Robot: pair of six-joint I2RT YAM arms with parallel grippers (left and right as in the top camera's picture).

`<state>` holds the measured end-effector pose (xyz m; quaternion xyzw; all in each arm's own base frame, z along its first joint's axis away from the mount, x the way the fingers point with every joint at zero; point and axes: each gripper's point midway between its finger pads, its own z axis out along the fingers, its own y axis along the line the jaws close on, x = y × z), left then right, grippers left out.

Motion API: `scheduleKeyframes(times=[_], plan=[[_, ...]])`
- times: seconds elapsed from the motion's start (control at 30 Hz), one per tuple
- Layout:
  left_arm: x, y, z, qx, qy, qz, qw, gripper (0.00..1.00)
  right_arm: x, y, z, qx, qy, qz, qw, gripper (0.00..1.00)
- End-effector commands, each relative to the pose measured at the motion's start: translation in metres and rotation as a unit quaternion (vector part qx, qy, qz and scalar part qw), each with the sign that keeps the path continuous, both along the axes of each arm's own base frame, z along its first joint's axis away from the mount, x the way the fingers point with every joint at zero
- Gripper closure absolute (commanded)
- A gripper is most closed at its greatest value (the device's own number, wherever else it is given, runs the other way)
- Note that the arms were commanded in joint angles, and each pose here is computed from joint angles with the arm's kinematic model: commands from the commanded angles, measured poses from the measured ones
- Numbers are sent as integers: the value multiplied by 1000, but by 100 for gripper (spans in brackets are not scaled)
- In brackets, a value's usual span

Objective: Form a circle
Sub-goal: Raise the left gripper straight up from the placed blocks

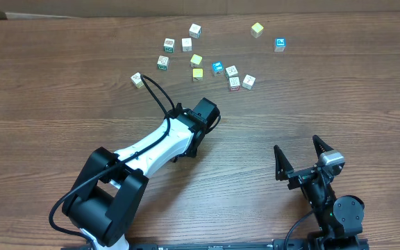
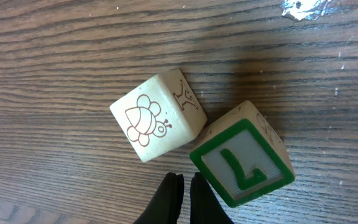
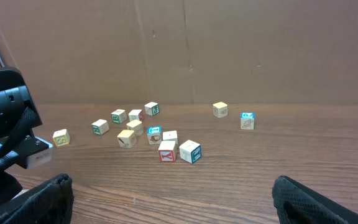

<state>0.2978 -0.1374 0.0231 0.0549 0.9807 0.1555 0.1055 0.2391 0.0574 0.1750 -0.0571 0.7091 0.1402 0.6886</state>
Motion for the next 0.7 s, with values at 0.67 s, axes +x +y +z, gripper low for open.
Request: scheduleKeyframes(times=[0.67], plan=[[1,-2,7,-8,-10,-9,1000,96,0,-1,-2,-2,-2,-3,1000,0]])
